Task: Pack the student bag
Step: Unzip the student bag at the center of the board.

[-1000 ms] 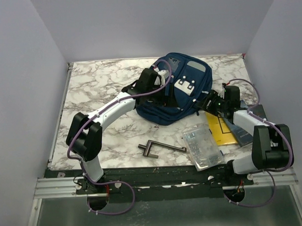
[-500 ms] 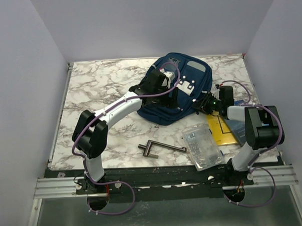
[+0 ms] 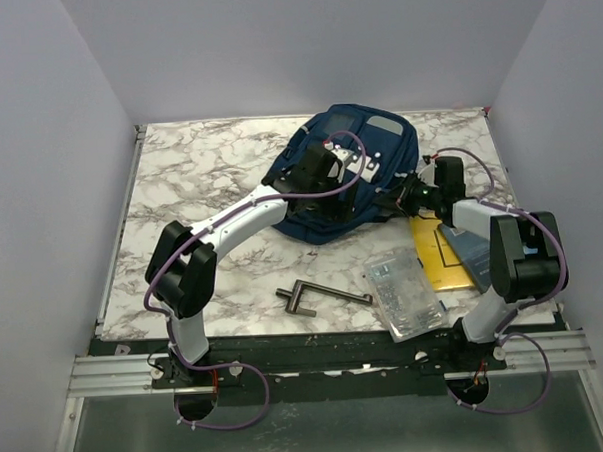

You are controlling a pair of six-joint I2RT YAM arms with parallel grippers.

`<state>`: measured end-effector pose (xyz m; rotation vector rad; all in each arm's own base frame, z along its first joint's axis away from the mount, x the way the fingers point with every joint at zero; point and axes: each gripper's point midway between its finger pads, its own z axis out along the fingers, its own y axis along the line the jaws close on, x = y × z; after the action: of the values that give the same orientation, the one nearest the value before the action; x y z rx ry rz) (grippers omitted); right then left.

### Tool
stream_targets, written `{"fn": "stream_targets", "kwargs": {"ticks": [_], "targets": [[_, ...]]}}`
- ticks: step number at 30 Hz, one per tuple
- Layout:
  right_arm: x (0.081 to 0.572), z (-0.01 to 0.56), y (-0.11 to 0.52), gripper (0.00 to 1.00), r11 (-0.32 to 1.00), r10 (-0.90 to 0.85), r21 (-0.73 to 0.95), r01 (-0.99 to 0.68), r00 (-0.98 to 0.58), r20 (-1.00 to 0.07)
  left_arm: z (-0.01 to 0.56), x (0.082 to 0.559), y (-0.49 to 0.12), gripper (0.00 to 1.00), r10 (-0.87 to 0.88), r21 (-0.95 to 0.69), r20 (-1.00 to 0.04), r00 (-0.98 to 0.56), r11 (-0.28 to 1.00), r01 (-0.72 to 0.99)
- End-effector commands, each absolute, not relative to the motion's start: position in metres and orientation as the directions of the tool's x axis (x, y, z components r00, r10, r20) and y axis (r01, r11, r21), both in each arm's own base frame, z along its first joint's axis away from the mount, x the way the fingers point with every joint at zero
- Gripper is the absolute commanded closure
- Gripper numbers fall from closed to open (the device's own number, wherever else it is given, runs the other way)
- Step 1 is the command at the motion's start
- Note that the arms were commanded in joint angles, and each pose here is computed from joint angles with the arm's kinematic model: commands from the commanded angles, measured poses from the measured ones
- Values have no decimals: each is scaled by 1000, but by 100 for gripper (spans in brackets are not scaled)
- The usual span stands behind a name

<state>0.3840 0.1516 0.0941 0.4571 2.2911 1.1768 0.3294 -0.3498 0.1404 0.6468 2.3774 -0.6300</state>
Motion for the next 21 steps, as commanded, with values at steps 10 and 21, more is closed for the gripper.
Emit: {"fn": "stream_targets", "kwargs": {"ticks": [10, 21], "targets": [[375, 179, 184, 100, 373, 464, 925, -73, -849, -254, 166, 340, -376, 22, 331, -230, -688, -646, 745, 626], [374, 202, 201, 100, 313, 498, 948, -63, -839, -220, 166, 349, -388, 30, 333, -212, -692, -641, 755, 621]]}}
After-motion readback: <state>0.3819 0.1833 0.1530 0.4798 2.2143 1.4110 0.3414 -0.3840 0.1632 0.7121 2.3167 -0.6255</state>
